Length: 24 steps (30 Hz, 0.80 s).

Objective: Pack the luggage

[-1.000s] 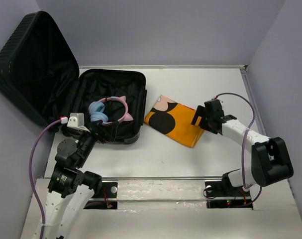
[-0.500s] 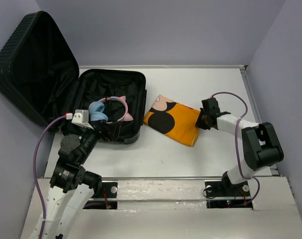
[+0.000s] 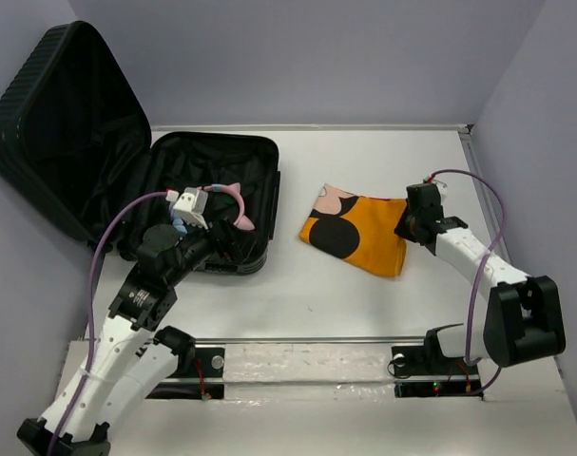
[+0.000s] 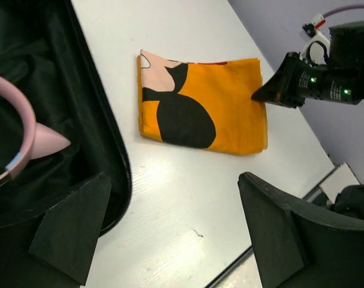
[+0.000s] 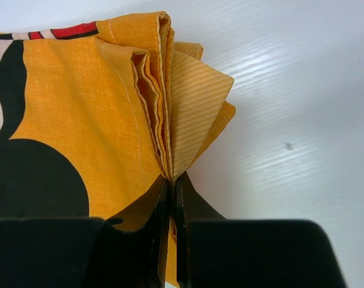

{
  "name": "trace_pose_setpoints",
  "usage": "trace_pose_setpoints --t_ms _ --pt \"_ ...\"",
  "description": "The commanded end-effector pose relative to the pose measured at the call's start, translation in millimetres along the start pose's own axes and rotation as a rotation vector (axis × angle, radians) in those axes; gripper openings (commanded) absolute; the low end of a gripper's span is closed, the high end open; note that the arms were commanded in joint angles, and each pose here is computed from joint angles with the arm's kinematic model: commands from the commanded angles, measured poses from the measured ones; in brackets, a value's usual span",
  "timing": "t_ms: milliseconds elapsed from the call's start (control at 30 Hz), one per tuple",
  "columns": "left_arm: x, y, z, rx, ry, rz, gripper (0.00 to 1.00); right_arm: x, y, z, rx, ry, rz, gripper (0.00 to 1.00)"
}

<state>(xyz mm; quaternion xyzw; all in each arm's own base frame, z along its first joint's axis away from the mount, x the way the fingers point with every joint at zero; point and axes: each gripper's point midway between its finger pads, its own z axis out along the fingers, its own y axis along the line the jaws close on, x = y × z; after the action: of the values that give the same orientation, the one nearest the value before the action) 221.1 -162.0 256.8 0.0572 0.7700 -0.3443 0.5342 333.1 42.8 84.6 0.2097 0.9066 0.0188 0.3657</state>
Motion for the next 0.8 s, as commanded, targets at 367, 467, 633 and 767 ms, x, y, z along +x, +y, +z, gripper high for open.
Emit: trace_pose_setpoints --t_ms 367,467,633,767 --pt "49 -66 148 -0.250 0.192 0.228 0.99 -16 -35 -18 0.106 -0.090 -0.050 0.07" --pt "67 -68 190 -0.288 0.254 0.288 0.99 -16 -26 -19 0.060 -0.091 -0.039 0.07" --pt "89 -55 245 -0.338 0.352 0.342 0.98 -11 -17 -18 0.001 -0.076 -0.035 0.07" --pt "106 -37 292 -0.365 0.411 0.349 0.97 -12 -16 -19 -0.006 -0.082 -0.039 0.07"
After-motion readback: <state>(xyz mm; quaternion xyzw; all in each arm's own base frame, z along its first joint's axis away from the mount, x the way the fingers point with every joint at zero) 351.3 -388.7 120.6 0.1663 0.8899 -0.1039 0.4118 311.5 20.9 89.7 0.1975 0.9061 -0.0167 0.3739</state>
